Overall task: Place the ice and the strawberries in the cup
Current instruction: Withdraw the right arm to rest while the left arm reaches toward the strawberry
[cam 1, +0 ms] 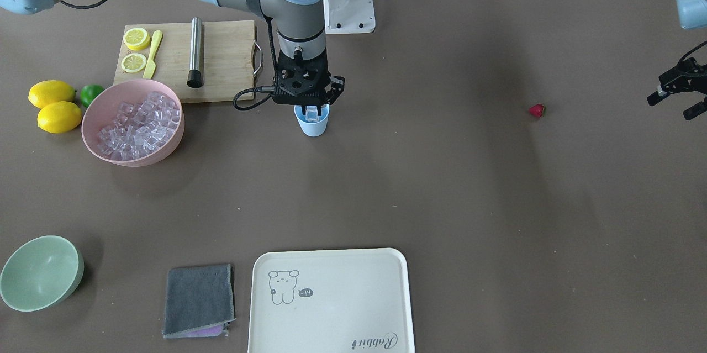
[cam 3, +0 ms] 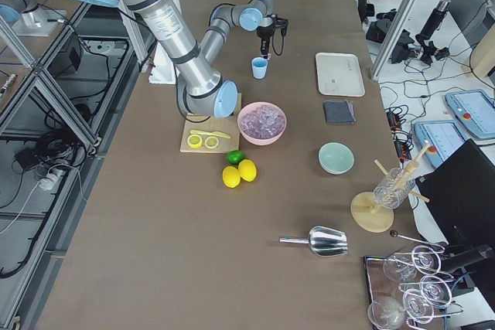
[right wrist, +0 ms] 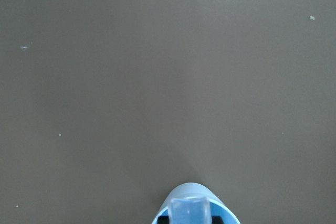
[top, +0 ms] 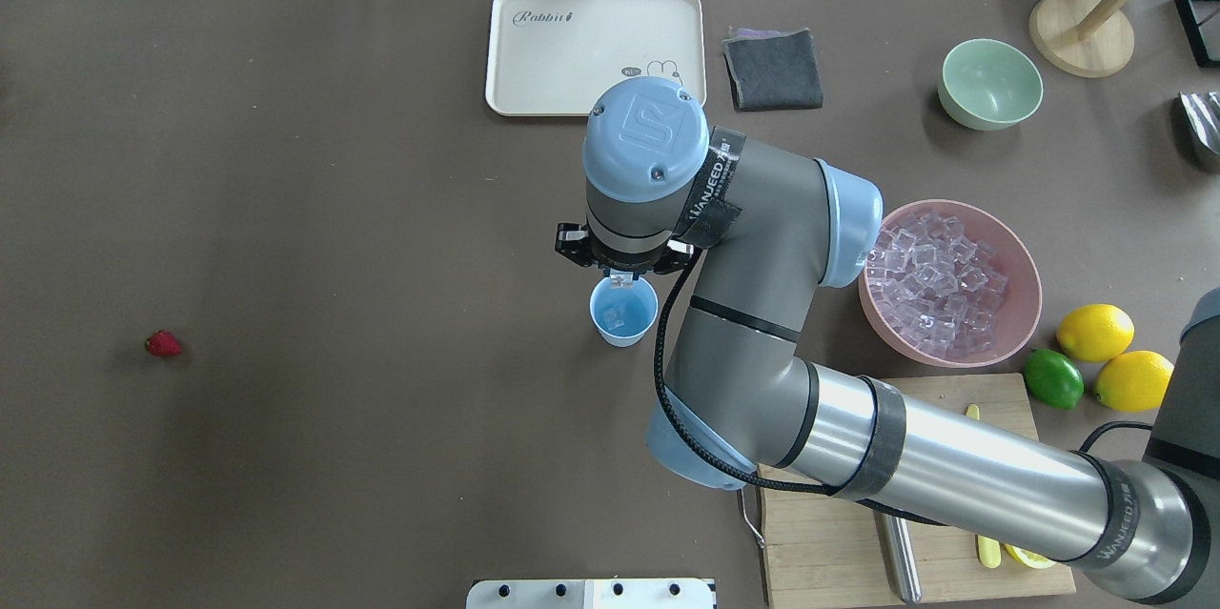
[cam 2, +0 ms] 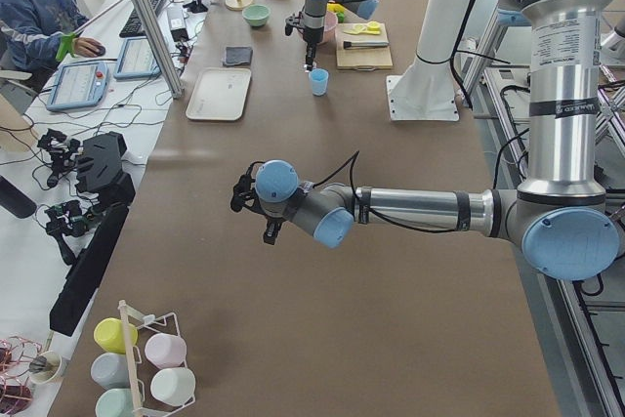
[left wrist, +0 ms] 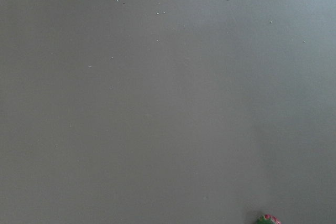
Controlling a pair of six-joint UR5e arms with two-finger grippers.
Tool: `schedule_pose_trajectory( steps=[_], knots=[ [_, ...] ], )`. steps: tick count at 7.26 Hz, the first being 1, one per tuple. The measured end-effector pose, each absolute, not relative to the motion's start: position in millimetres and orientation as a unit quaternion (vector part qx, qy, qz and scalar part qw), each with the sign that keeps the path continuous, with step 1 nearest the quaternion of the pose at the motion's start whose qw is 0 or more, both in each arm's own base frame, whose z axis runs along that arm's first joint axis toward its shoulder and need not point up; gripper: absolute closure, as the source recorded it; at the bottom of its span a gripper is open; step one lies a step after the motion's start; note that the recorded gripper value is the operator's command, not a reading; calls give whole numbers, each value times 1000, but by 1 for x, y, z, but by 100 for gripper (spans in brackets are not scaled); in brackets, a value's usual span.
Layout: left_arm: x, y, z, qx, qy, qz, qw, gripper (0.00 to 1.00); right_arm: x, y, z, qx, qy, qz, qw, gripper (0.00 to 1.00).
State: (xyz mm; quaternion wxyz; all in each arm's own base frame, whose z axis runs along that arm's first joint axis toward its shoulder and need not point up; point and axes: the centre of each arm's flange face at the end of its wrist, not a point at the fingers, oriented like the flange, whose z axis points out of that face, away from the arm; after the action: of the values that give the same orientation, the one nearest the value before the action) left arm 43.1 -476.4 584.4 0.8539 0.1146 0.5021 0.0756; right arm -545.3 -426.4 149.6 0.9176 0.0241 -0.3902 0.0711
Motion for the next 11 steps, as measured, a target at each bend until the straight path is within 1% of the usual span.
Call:
schedule_pose_trajectory(
  steps=[1,4,6,9,11],
  knots=[
    [43,-477,584,115,502,76,854,2,-544,-424,151,22,-391,72,917,0],
    [44,-477,584,114,502,76,854,2,-544,-421,147,7,-395,107,912,0],
    [52,-477,580,118,504,81,852,2,-530,-430,158,4,-378,116,918,0],
    [87,-472,557,151,528,98,830,2,-431,-447,231,39,-346,56,936,0],
    [118,-476,530,151,551,88,816,1,-343,-482,285,43,-346,8,937,0]
  ],
)
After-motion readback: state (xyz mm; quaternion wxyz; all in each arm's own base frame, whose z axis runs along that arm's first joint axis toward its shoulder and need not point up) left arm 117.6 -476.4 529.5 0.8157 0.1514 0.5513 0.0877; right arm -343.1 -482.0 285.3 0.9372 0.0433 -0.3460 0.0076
